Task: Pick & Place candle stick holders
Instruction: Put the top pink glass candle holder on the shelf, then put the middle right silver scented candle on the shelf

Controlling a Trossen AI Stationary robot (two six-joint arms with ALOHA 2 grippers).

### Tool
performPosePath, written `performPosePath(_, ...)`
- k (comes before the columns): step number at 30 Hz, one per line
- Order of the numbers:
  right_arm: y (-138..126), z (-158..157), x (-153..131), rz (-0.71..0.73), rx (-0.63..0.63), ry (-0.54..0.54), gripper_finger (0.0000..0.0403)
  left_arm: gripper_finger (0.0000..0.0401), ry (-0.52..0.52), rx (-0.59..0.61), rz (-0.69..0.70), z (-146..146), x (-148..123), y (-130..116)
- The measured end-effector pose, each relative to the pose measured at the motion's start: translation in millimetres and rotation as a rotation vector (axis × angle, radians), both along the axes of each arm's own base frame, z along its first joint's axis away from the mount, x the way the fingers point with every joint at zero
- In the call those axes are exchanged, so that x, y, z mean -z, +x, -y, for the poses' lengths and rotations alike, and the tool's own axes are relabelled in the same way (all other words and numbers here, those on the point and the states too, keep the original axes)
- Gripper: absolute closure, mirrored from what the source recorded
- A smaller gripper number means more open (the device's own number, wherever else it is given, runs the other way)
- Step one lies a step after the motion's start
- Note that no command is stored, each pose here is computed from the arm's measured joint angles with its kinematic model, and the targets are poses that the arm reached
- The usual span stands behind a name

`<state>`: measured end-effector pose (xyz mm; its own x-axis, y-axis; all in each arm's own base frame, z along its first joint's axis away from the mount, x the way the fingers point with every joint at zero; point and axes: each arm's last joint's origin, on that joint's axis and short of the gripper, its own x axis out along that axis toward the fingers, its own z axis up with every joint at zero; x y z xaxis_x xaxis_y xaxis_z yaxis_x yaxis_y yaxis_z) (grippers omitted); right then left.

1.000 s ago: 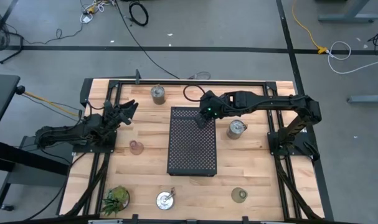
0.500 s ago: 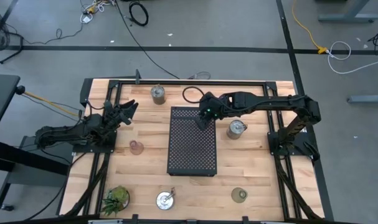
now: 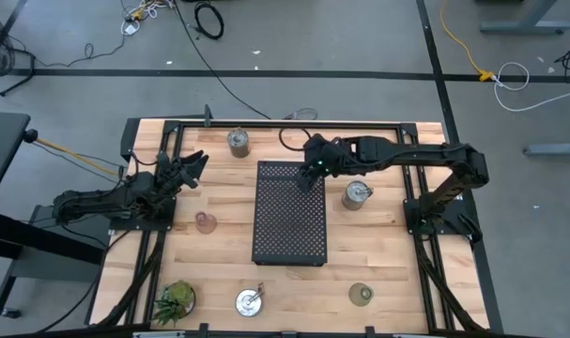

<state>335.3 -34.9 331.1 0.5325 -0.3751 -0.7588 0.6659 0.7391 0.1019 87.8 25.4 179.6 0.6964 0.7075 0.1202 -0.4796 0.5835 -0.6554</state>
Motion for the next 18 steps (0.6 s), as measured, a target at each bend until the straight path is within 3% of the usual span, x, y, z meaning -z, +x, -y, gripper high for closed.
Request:
performPosePath(12,-17,10,-20,0.042,0.069,-0.086,0.0140,0.0114,-0.001,0.000,0.001,0,0,0)
performPosePath(18,-56,7,-47,0.065,0.101,-0.071,0.0140,0.0114,-0.001,0.000,0.002,0,0,0)
